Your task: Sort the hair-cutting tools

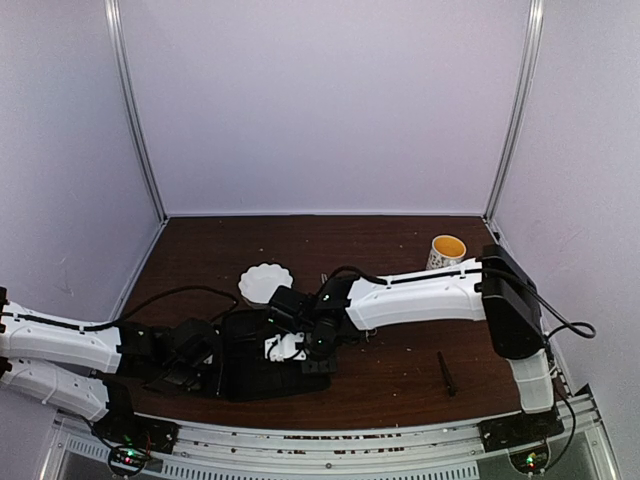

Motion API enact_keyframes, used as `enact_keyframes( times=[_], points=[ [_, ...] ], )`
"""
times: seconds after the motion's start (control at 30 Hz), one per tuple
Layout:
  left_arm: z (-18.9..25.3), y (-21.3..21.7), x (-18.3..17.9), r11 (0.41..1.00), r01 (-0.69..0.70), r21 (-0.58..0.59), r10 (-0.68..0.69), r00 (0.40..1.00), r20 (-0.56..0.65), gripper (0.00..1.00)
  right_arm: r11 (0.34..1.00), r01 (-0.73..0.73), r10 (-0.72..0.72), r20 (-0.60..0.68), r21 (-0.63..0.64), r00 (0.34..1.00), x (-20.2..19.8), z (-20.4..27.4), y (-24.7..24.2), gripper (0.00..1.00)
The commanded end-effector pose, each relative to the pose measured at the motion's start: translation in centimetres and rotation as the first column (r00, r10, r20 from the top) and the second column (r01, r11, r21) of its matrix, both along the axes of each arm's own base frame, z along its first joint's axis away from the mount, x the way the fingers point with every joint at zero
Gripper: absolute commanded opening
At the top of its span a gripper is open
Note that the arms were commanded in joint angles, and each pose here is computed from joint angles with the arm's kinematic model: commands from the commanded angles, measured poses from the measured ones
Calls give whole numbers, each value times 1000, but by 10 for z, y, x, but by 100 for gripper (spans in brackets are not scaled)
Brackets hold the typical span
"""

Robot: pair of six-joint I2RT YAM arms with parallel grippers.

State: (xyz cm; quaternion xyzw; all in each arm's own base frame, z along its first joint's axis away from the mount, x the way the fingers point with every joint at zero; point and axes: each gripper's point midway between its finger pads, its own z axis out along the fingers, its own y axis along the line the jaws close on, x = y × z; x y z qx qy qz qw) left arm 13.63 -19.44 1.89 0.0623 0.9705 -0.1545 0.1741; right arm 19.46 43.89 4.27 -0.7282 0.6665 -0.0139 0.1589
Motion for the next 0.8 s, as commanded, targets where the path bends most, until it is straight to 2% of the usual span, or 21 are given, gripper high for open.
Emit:
enact_keyframes(
  times=[0.0, 0.4, 0.53, 0.6, 0.77],
  points=[
    [-12, 10, 1, 999, -22, 44, 22, 1000, 2, 0, 998, -46, 48, -49, 50, 998, -11, -7, 24, 0],
    [-7, 11, 4, 999, -47, 28, 46, 999, 25, 0, 993, -32, 46, -117, 115, 992, -20, -15, 41, 3],
    [-4, 11, 6, 998, -52, 22, 51, 998, 40, 0, 991, -29, 48, -146, 129, 988, -24, -14, 39, 10],
    [0, 9, 8, 999, -46, 13, 45, 997, 55, 0, 990, -21, 41, -145, 137, 989, -21, -7, 37, 19],
    [31, 6, 20, 1000, -17, -8, 18, 989, 149, 0, 982, 19, 4, -122, 187, 993, -7, 38, 14, 34]
  ],
)
